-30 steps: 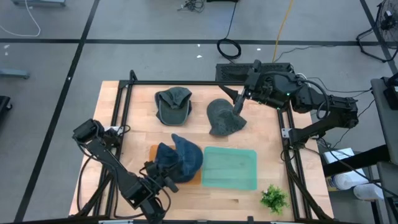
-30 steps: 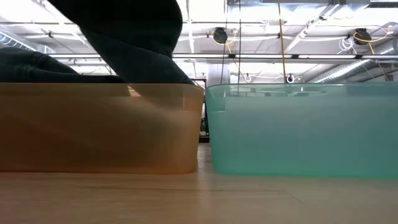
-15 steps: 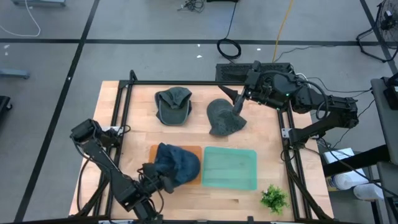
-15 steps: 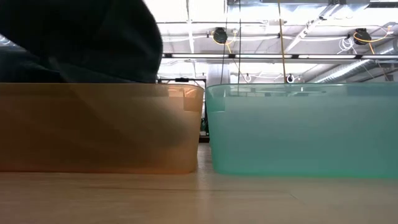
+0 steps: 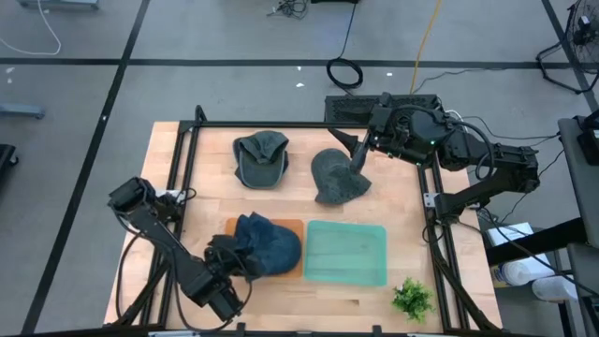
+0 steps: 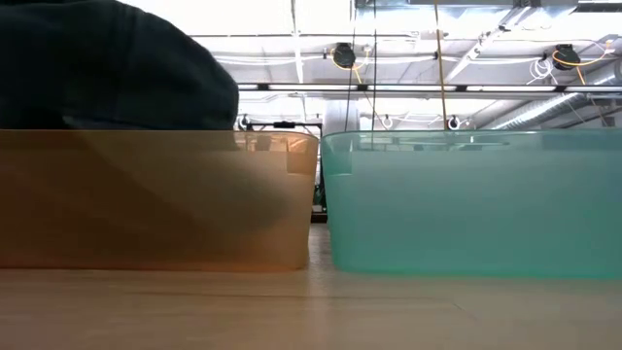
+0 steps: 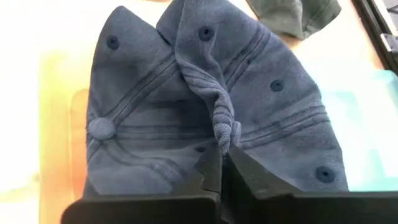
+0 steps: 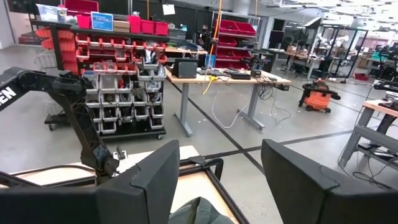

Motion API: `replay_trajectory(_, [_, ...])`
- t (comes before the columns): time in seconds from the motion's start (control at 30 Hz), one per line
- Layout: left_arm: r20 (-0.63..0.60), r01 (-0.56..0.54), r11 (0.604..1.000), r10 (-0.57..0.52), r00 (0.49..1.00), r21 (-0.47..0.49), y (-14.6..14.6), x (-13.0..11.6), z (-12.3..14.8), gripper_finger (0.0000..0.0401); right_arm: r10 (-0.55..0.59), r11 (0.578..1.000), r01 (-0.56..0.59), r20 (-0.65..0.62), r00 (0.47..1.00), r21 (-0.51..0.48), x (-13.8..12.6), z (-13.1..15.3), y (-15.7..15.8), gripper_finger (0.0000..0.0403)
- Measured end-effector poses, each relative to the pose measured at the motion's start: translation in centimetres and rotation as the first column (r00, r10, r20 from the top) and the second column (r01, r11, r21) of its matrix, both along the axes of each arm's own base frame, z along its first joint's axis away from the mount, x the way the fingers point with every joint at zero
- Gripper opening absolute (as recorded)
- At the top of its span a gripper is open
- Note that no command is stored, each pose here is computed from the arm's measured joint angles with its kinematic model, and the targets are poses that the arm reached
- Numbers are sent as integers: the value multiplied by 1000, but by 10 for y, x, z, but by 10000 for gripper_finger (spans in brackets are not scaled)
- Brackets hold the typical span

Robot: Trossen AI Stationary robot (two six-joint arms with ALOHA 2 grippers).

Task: Pick & Place hat
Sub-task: Put the blue cap into the orange bin, then put the top left gray cap into the blue green bin

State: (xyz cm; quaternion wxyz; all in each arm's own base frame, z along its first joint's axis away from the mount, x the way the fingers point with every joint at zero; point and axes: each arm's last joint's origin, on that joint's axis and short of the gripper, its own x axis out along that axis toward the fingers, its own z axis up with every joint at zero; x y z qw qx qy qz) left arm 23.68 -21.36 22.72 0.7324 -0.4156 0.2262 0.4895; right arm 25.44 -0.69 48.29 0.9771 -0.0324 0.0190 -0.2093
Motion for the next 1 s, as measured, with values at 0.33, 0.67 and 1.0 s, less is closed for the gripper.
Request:
replay_trajectory(0.33, [19,12,1000,-11,1000,-6,1,-1,6,118,0,1000,0,-2,1000,-4,0,0,0,217])
replay_trajectory(0.67, [67,33,998,-29,997,-62,12,-12,35,252,1,1000,-1,-16,1000,-7,0,-1,0,217])
replay_trajectory(1.0, [215,84,996,-77,974,-25,40,-32,83,335,38,999,-39,-56,998,-2,0,-5,1,217])
